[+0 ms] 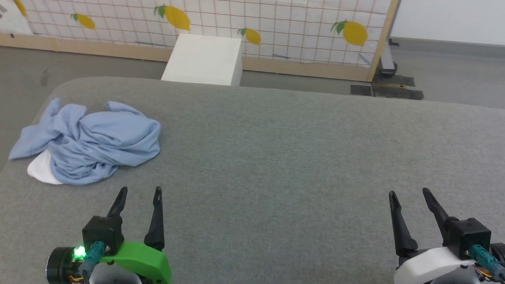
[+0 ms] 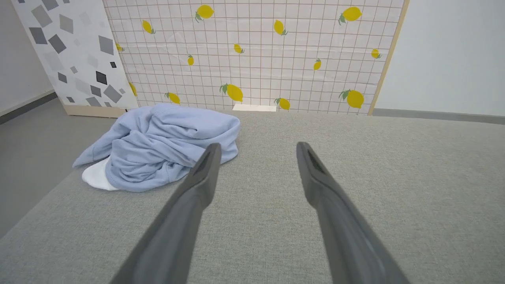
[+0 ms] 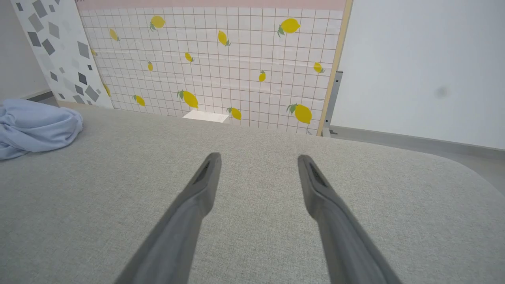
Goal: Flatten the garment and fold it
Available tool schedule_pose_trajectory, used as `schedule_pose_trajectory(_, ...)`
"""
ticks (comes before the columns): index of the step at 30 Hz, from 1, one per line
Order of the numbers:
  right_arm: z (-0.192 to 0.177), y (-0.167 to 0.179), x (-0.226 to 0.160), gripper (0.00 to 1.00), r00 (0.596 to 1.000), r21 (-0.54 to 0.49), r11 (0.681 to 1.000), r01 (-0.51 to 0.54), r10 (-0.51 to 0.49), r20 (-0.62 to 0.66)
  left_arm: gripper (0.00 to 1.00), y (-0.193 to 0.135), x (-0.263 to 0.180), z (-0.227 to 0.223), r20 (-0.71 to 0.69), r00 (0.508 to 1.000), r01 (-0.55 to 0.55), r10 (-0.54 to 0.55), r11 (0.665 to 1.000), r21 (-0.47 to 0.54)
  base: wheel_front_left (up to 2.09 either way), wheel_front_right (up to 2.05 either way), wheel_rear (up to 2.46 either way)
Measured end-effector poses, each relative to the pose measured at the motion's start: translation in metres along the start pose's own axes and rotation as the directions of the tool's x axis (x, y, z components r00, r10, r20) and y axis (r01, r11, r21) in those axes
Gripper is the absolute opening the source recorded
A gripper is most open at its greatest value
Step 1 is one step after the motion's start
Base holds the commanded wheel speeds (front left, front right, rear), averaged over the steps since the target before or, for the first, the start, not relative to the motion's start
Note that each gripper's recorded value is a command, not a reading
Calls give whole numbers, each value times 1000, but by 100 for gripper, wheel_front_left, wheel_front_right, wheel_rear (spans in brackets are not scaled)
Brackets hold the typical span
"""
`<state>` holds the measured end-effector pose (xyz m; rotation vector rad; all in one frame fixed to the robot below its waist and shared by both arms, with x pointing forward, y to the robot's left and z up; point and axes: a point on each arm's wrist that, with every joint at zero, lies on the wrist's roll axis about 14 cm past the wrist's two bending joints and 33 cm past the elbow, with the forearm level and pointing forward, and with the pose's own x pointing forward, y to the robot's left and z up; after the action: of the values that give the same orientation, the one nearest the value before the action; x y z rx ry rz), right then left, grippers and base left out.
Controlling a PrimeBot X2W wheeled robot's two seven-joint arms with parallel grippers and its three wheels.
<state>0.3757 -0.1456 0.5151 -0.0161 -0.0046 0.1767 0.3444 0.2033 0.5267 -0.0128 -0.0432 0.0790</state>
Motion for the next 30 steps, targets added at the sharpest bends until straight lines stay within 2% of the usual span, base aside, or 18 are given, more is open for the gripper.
schedule_pose_trajectory(15, -3, 44, 20, 100, 991, 4, 991, -135, 135, 9, 100, 34, -24, -2, 8, 993, -113, 114, 993, -24, 0, 0, 0)
schedule_pose_trajectory(30, -2, 98, 31, 100, 956, 14, 956, -292, 291, 27, 100, 66, -58, -7, 12, 973, -230, 231, 972, -40, 0, 0, 0)
